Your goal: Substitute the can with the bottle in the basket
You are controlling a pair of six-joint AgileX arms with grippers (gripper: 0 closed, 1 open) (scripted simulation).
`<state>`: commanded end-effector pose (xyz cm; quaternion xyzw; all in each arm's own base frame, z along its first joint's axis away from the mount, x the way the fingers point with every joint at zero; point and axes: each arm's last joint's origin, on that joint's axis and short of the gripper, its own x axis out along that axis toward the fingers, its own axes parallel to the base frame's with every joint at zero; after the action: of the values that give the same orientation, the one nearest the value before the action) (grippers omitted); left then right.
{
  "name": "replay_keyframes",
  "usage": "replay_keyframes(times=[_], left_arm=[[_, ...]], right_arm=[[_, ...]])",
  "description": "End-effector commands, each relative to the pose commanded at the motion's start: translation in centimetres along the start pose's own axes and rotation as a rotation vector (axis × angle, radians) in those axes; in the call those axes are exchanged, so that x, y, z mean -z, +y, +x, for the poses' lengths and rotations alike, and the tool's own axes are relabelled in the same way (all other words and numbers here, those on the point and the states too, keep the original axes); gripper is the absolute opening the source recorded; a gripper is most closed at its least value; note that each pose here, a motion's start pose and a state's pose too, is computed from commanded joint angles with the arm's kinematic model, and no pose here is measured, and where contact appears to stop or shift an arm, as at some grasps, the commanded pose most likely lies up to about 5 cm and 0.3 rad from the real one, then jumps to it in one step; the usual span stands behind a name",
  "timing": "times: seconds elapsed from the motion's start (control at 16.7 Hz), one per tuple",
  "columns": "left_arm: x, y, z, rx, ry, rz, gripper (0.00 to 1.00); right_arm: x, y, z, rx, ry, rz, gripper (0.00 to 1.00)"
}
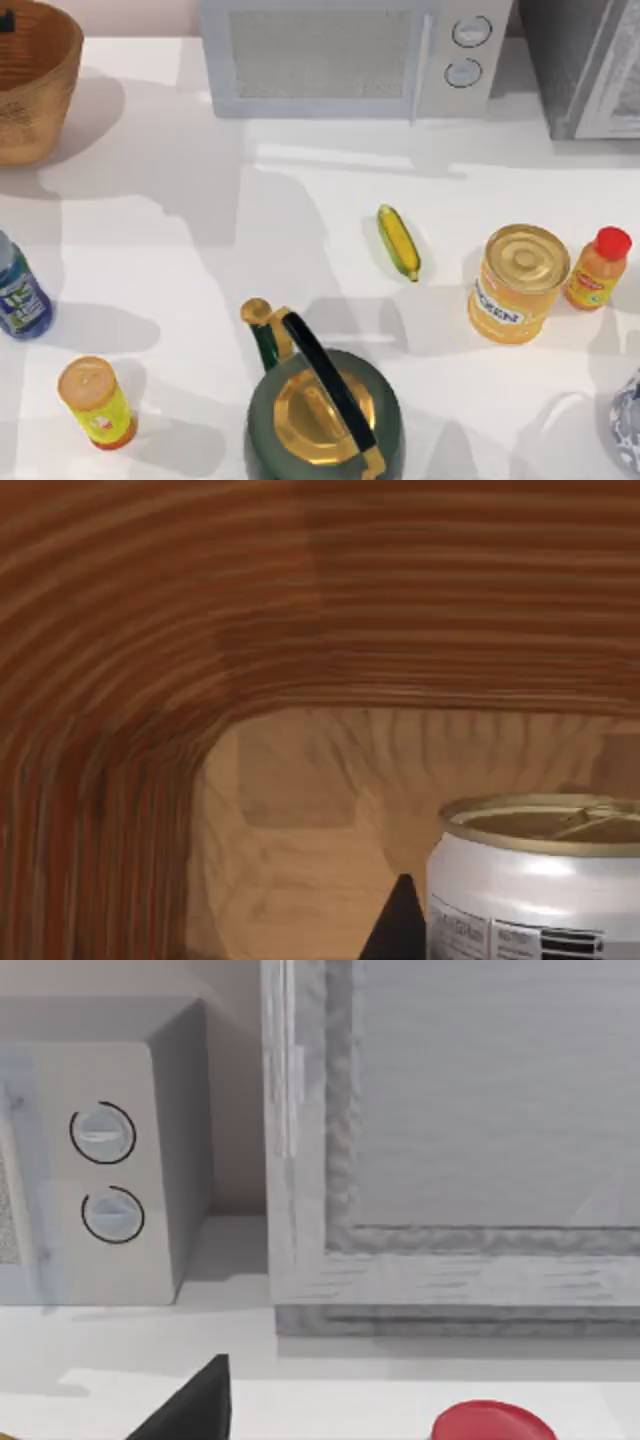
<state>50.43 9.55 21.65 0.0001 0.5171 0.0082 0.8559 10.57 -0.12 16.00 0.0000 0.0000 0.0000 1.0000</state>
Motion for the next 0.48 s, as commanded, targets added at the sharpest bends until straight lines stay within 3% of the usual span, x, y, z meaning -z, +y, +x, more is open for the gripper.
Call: replay_keyframes(times=[0.24, 0.48], left_arm=[[1.7, -2.0, -9.6, -0.049, -0.194, -0.009, 0.0], [7.6, -4.5, -18.3, -0.081, -0.411, -0.023, 0.0]], right_arm=[[0.0, 0.0, 0.0, 0.0, 0.0, 0.0, 1.0], [0.0, 0.0, 0.0, 0.0, 0.0, 0.0, 1.0]])
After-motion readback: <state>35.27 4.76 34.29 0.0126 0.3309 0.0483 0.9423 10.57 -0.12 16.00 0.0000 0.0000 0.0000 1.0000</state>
